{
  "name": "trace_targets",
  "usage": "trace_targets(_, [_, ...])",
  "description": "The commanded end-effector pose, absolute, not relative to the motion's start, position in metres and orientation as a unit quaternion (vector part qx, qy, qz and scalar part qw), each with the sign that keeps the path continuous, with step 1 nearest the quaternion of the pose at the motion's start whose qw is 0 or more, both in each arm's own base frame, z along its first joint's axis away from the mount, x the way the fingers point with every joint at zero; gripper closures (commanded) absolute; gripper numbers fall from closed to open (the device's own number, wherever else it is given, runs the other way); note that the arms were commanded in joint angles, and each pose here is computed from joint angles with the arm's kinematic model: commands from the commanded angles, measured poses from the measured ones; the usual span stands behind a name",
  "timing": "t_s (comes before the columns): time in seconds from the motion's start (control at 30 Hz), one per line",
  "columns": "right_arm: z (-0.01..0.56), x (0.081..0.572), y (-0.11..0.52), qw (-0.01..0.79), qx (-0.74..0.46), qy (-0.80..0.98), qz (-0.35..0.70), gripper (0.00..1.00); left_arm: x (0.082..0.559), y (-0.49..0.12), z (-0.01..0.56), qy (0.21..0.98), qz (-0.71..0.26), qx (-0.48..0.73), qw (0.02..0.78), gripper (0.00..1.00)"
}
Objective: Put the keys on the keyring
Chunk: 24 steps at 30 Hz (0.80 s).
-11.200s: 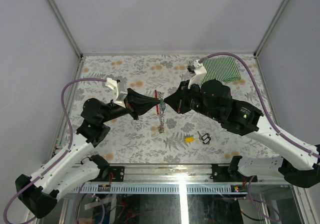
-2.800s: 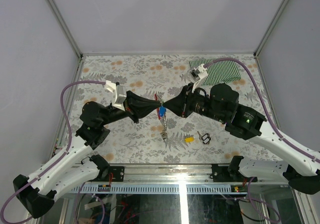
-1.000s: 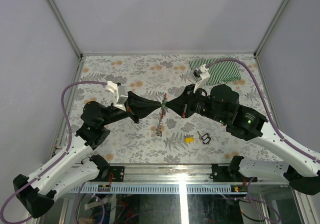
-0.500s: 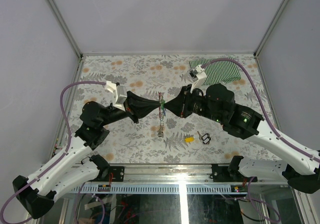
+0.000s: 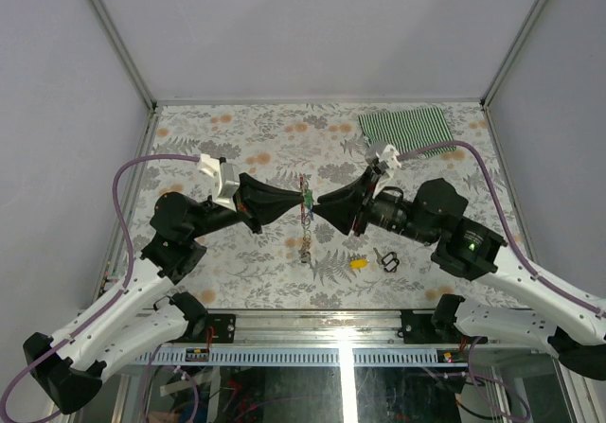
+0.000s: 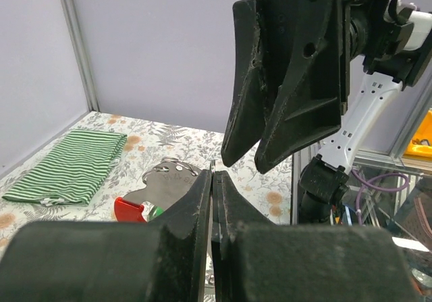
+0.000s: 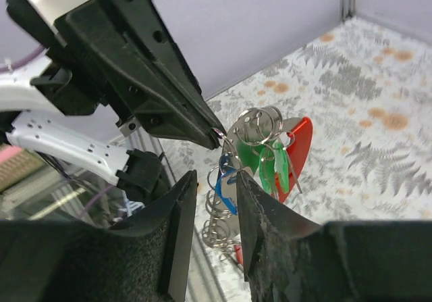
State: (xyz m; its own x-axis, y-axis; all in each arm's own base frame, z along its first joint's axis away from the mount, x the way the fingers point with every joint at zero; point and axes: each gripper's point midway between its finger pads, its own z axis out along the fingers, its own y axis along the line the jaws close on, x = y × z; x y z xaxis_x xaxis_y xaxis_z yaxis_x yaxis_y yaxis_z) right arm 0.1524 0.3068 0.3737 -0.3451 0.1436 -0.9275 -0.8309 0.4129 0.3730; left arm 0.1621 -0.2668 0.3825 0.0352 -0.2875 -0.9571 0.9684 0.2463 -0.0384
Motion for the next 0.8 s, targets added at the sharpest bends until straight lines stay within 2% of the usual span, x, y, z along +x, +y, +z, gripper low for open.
trace_targets(0.0, [0.417, 0.136, 0.304, 0.623, -0.358, 0.511, 0.472, 0.62, 0.146, -0.264, 0.414, 0.425, -0.510, 0.374, 0.647, 1.00])
trace_targets(0.23, [0.414, 0.116, 0.296, 0.673, -0.430, 0.407, 0.444, 0.56, 0.131, -0.270, 0.413, 0.401, -0.531, 0.413, 0.621, 1.00])
trace_targets(0.4, [0.410, 0.106, 0.296, 0.649, -0.468, 0.407, 0.440, 0.56, 0.128, -0.271, 0.412, 0.397, -0.534, 0.421, 0.616, 1.00])
trace_targets(0.77, [0.411, 0.107, 0.298, 0.618, -0.466, 0.411, 0.481, 0.58, 0.127, -0.269, 0.412, 0.401, -0.532, 0.419, 0.617, 1.00])
